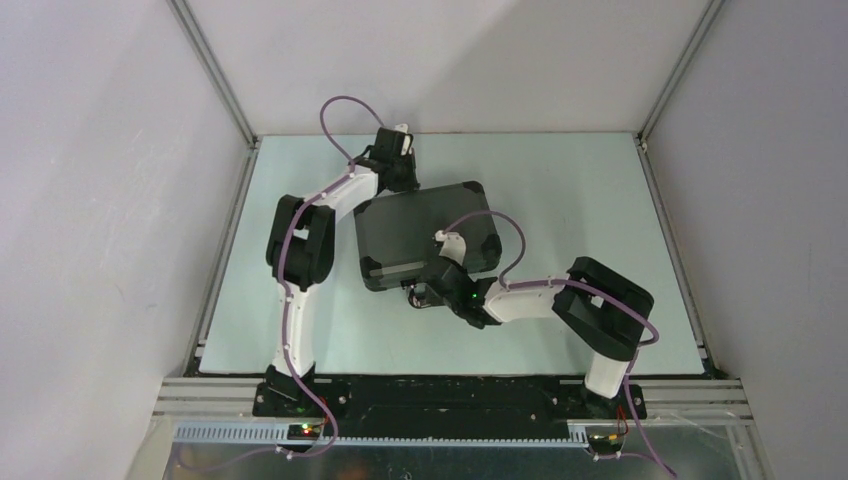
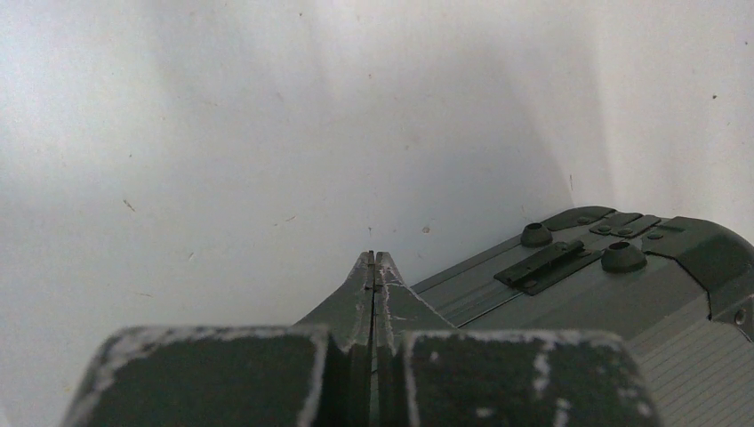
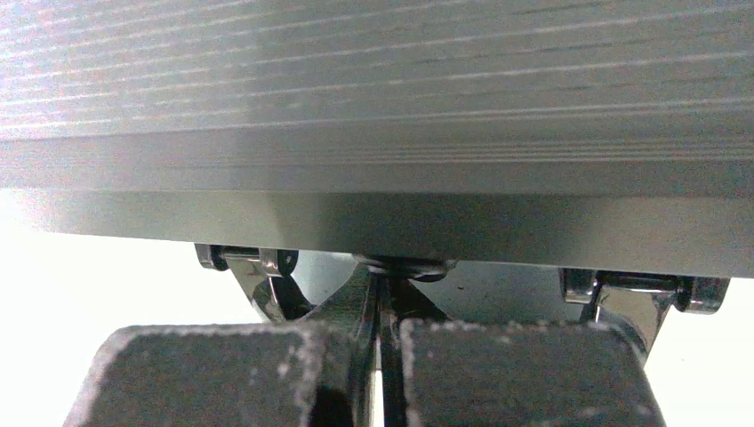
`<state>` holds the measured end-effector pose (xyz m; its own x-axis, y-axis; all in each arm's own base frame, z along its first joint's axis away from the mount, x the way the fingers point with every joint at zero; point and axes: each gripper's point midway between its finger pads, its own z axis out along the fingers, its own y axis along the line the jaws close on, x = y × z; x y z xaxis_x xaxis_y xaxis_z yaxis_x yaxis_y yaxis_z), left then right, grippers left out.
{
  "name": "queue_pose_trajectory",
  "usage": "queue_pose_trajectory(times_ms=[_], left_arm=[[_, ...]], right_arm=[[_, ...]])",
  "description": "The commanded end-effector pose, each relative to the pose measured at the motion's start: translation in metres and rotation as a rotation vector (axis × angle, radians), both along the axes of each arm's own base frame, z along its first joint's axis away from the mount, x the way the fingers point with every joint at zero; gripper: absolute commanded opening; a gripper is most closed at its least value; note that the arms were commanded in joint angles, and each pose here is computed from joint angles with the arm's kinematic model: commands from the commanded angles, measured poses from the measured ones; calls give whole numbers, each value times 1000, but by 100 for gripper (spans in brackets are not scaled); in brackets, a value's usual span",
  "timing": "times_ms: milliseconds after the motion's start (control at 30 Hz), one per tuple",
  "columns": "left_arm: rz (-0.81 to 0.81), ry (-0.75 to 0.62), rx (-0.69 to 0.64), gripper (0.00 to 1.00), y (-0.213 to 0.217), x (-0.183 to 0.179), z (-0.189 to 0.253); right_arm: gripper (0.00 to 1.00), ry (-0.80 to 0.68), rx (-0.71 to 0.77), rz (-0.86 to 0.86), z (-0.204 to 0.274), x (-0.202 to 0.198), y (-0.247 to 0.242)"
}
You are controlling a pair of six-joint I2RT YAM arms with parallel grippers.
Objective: Pack up texas hold em set
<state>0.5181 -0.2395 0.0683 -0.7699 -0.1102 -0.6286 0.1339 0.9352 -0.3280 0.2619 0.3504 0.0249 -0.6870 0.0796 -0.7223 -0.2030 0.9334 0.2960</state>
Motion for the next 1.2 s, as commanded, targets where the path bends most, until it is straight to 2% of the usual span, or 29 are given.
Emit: queue_pose_trajectory(times_ms=[0, 100, 200, 433, 633, 867, 1000, 1167], left_arm=[[-91, 256, 85, 0, 2, -71, -49], [-89, 261, 89, 0, 3, -73, -50], [-88, 260, 91, 0, 4, -74, -50], [-76, 259, 94, 0, 7, -74, -49], [-46, 241, 92, 0, 18, -65, -40], [80, 228, 76, 0, 66, -43, -25], [140, 249, 73, 0, 88, -42, -28], [130, 289, 75, 0, 89, -50, -40]], right_arm=[[0, 2, -148, -98, -38, 6, -67], [0, 38, -113, -4, -32, -10, -58], [0, 7, -79, 32, -7, -19, -50], [0, -61, 2, 39, 48, -26, -48], [0, -67, -2, -53, 56, -13, -69], [0, 4, -22, -317, 49, 6, -128], [0, 20, 1, -374, 44, 15, -137], [0, 56, 88, -380, 28, 27, -125]])
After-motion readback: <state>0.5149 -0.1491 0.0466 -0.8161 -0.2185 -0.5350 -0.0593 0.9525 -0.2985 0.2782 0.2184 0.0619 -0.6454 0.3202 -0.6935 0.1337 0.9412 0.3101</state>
